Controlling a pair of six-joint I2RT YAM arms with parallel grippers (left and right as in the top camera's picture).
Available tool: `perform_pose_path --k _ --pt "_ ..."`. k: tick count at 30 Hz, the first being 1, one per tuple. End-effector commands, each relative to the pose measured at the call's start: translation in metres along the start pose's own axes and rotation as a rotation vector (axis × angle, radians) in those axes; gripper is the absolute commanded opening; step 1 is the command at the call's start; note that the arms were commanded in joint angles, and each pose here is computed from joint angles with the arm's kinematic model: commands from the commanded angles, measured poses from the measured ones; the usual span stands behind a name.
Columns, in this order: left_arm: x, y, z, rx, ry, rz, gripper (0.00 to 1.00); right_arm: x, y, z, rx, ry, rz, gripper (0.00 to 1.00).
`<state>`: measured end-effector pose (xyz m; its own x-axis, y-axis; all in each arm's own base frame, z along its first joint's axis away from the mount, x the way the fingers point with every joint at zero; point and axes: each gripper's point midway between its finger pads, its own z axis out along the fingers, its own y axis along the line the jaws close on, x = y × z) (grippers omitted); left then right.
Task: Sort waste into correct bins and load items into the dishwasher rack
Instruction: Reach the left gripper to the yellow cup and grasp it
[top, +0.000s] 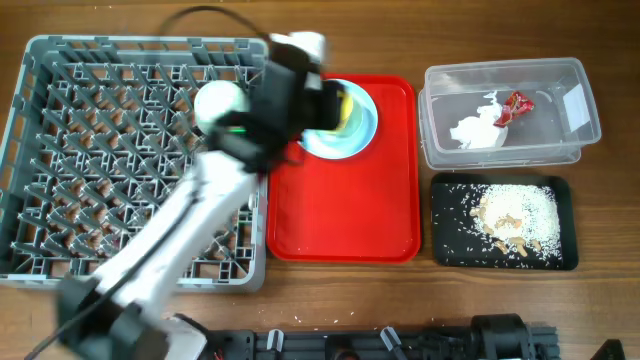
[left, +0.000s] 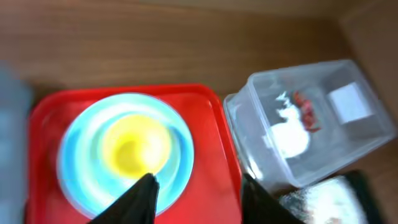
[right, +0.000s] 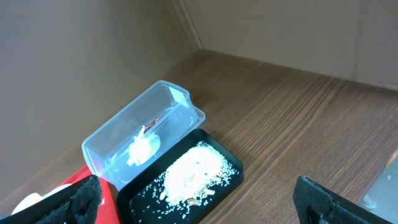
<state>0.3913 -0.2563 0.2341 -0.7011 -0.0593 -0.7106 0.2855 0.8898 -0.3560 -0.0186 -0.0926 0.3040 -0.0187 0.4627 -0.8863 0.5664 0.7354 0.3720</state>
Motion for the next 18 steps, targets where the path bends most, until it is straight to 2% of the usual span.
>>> perform_pose_path --k 1,4,6,11,15,16,18 --pt "0.031 0.001 0.059 -0.115 0.019 0.164 0.40 -0.001 -0.002 0.001 0.013 -0.006 -0.002 1.00" --pt "0.048 0.016 0.095 -0.152 0.047 0.164 0.39 -0.001 -0.002 0.001 0.012 -0.007 -0.001 1.00" --pt "0.048 0.030 0.100 -0.229 0.034 0.170 0.38 -0.001 -0.002 0.001 0.013 -0.006 -0.001 1.00" --pt "0.069 0.042 0.119 -0.258 0.082 0.180 0.34 -0.001 -0.002 0.001 0.013 -0.006 -0.002 1.00" --pt "0.084 0.054 0.135 -0.279 0.117 0.180 0.37 -0.001 -0.002 0.001 0.013 -0.006 -0.001 1.00" --pt "0.083 0.057 0.135 -0.284 0.117 0.176 0.34 -0.001 -0.002 0.001 0.012 -0.007 -0.001 1.00" --pt "0.078 0.068 0.135 -0.300 0.113 0.161 0.20 -0.001 -0.002 0.001 0.013 -0.006 -0.001 1.00"
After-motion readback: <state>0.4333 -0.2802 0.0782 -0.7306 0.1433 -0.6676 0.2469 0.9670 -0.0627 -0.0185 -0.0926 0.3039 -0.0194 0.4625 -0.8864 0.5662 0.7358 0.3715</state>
